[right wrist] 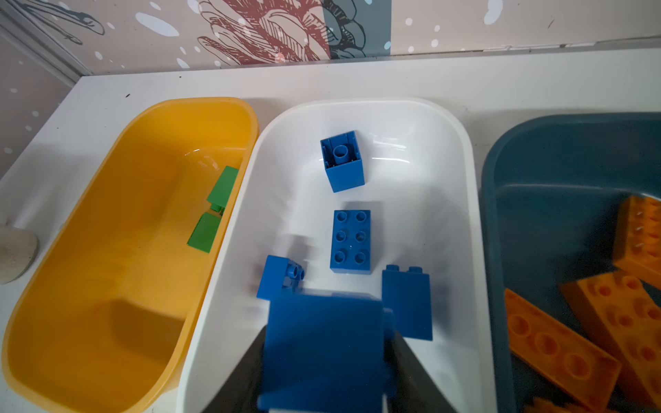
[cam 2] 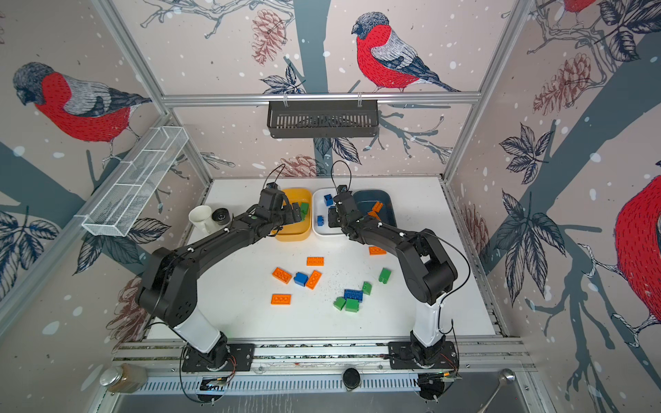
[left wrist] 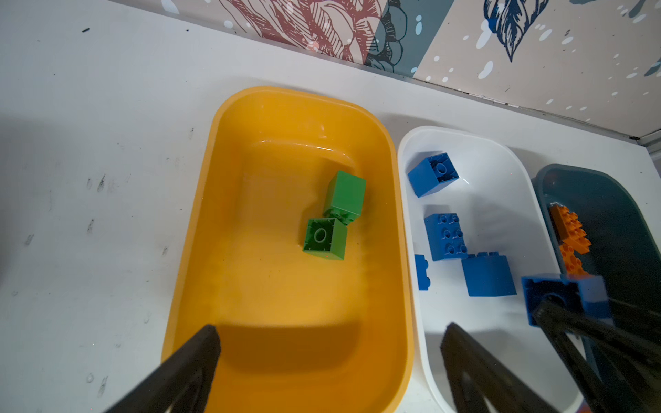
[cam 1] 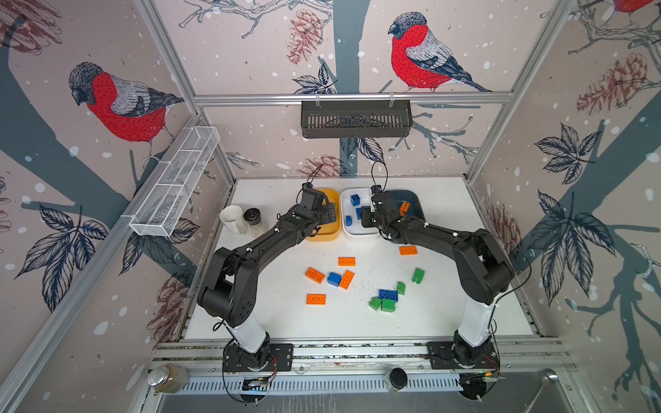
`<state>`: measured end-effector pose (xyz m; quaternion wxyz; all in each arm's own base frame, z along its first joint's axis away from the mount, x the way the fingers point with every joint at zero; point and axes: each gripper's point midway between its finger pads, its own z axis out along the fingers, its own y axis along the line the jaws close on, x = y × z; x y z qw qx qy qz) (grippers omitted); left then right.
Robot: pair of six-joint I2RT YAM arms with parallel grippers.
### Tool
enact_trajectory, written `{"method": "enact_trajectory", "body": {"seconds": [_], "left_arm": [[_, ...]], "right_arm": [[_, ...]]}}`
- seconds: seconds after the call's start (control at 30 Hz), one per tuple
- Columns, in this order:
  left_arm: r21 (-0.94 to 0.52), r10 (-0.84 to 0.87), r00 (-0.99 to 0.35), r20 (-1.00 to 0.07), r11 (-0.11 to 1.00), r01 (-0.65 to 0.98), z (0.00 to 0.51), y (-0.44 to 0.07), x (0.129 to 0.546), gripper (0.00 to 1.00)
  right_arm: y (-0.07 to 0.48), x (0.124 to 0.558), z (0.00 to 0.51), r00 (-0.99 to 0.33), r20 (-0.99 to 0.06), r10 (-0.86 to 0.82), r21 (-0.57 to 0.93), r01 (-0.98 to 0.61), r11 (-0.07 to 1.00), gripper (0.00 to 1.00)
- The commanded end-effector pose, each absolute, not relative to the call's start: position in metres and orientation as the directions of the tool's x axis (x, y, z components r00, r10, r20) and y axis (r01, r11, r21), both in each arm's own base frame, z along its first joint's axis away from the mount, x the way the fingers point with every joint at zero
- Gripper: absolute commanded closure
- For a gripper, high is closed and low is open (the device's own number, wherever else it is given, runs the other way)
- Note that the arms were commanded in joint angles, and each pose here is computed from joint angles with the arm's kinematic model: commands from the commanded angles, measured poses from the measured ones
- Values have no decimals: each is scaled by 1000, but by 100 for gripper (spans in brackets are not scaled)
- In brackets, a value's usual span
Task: Sort the legos into containers by color
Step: 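Hover the left gripper over the yellow tray while the right gripper moves over the trays, then lower the right gripper onto an orange brick beside the teal tray and grasp it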
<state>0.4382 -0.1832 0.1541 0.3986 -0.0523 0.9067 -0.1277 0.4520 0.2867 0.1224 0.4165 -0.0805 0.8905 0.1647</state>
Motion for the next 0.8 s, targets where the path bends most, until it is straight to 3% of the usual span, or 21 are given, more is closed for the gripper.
{"method": "enact_trajectory", "body": {"seconds": [0.0, 0.3, 0.57, 0.77], "left_arm": [[-286, -157, -683, -713, 955, 79, 157, -194, 436, 3], [-294, -143, -702, -698, 951, 99, 153, -199, 434, 3], [-311, -118, -689, -715, 936, 163, 166, -223, 436, 3], [-266, -60, -688, -724, 943, 199, 166, -247, 438, 3]], "right_arm": [[289, 451, 119, -674, -738, -31, 220, -284, 933, 44], [272, 421, 136, -657, -753, -25, 237, -306, 922, 29], [210, 354, 103, -735, -678, 3, 221, -200, 954, 13], [153, 335, 81, -776, -623, 96, 267, -96, 959, 0]]}}
